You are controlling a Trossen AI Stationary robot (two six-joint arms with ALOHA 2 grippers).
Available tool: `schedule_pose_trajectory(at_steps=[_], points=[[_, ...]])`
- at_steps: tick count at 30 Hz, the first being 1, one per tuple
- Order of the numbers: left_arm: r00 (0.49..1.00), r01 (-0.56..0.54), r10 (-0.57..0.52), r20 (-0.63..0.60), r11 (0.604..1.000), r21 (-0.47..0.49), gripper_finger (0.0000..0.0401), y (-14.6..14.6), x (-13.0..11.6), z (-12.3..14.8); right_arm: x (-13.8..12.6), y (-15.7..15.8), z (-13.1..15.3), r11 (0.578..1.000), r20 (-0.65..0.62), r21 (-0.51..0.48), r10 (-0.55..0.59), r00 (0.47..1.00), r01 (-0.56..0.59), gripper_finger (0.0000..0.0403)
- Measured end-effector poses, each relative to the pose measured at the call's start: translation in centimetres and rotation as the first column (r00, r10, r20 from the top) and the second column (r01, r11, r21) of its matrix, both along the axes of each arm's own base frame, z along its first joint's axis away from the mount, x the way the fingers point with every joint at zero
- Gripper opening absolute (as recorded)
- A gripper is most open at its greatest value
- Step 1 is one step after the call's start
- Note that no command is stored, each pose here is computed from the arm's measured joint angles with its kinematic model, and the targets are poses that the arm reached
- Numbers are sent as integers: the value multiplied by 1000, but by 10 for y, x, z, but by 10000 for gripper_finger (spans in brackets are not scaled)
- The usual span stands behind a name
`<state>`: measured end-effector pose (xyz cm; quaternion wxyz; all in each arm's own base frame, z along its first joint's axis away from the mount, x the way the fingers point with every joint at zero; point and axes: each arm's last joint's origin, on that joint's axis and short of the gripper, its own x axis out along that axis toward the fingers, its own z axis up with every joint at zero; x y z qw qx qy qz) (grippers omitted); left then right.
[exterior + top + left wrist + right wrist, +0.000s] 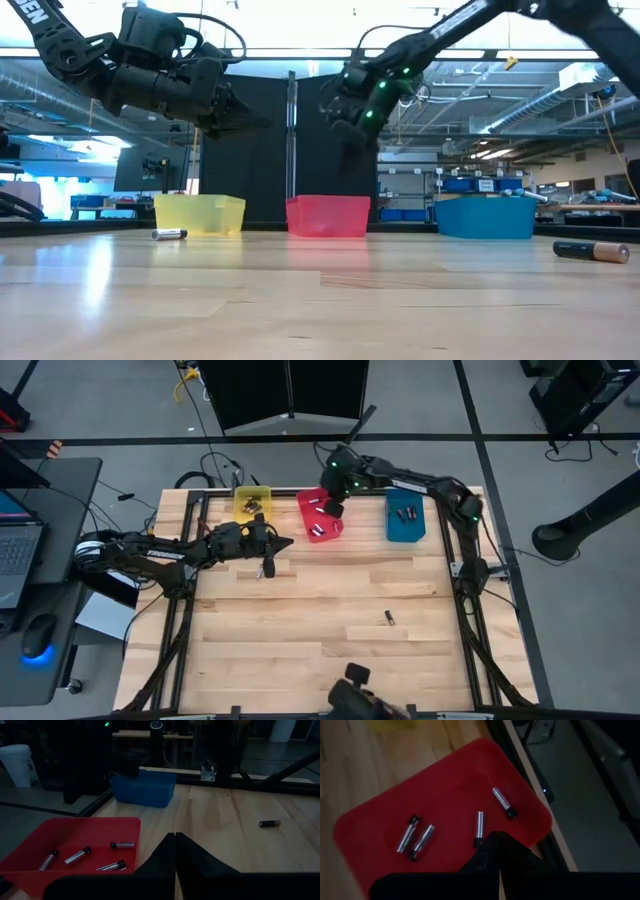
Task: Sort batteries
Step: Adjust the red bin
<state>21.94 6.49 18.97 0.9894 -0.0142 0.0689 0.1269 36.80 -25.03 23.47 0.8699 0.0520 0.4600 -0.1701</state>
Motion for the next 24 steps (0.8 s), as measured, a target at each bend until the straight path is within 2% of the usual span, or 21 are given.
schedule_pose_trajectory(at_steps=[4,9,18,24], points=[[1000,0,0,-1,1000,0,12,0,0,0,8,-17,-20,999,-49,37,-1,999,3,8],[1000,0,0,-1,1000,0,13,0,0,0,6,-31,-38,996,-79,91,-15,997,22,8],[1000,0,0,-1,1000,0,13,0,0,0,-8,-44,-36,973,-74,154,-162,984,172,8],[1000,0,0,-5,1000,-1,13,0,0,0,-14,-43,-37,963,-142,160,-193,971,215,8]])
